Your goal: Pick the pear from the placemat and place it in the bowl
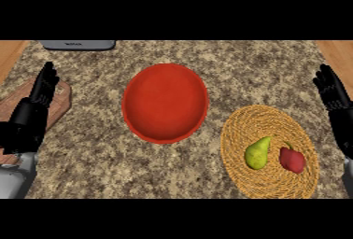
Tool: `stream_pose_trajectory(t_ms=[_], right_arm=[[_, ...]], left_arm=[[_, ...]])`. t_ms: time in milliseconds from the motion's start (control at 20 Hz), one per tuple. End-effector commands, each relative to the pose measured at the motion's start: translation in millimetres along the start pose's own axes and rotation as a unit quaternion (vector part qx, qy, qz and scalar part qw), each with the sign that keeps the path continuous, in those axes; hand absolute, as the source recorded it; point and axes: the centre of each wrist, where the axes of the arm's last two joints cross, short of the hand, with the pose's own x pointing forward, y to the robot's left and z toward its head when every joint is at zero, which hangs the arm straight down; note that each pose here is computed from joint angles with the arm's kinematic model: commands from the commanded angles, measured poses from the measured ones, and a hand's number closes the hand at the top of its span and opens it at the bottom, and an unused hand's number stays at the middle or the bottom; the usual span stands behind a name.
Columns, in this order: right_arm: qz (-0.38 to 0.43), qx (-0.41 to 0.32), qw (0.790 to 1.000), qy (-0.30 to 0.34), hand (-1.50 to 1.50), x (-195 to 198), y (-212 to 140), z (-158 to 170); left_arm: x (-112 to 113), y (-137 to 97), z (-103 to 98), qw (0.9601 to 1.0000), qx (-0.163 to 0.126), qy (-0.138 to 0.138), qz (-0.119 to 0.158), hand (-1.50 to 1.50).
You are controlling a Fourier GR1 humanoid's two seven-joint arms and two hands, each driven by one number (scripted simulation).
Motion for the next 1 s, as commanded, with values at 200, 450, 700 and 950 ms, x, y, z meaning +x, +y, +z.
stream_pose_trajectory(t_ms=[200, 450, 700, 950], right_arm=[[-0.228, 0.042, 0.971, -0.053, 1.5, -54.3, -22.4, 31.8], [-0.154, -0.19, 0.97, 0.001, -1.5, -110.9, -60.9, 87.3], [-0.103, -0.046, 0.989, -0.092, -1.5, -122.8, -78.7, 106.0], [0.018, 0.035, 0.998, -0.039, -1.5, -84.6, -118.6, 92.5]], left_arm=[[0.3, -3.0, 3.8, 0.9996, 0.023, 0.011, -0.009, 0.0], [3.7, -12.0, -3.1, 0.999, 0.011, 0.041, 0.012, 0.0], [9.0, -16.4, -8.4, 0.9992, 0.012, 0.038, 0.011, 0.0], [7.9, -24.1, 2.3, 0.9992, 0.0, 0.039, 0.011, 0.0]])
